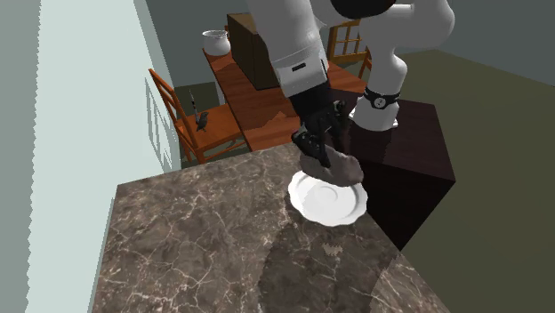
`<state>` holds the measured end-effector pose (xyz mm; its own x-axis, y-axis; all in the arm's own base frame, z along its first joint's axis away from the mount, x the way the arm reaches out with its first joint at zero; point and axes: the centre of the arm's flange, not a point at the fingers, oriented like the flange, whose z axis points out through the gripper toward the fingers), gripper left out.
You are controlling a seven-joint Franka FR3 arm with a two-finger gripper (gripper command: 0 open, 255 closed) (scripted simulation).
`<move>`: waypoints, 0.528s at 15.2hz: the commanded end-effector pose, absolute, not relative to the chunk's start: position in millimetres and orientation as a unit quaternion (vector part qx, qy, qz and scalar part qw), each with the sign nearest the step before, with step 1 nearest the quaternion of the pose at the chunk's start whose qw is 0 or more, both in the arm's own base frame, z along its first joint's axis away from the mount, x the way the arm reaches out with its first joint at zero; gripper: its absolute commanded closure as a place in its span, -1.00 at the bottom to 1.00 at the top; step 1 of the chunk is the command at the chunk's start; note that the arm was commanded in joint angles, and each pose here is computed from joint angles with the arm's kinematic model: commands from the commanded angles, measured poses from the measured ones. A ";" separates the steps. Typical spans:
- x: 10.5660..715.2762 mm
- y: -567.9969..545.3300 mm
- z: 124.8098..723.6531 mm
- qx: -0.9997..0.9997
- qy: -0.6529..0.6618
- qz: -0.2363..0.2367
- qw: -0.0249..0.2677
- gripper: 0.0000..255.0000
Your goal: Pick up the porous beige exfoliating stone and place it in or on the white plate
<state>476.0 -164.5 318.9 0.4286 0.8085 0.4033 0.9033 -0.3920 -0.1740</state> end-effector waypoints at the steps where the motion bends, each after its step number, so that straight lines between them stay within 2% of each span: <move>1: 454.0 -149.1 319.9 -0.824 -0.519 -0.128 0.186 1.00; 8: 454.0 -149.1 282.9 -0.824 -0.519 -0.128 0.186 1.00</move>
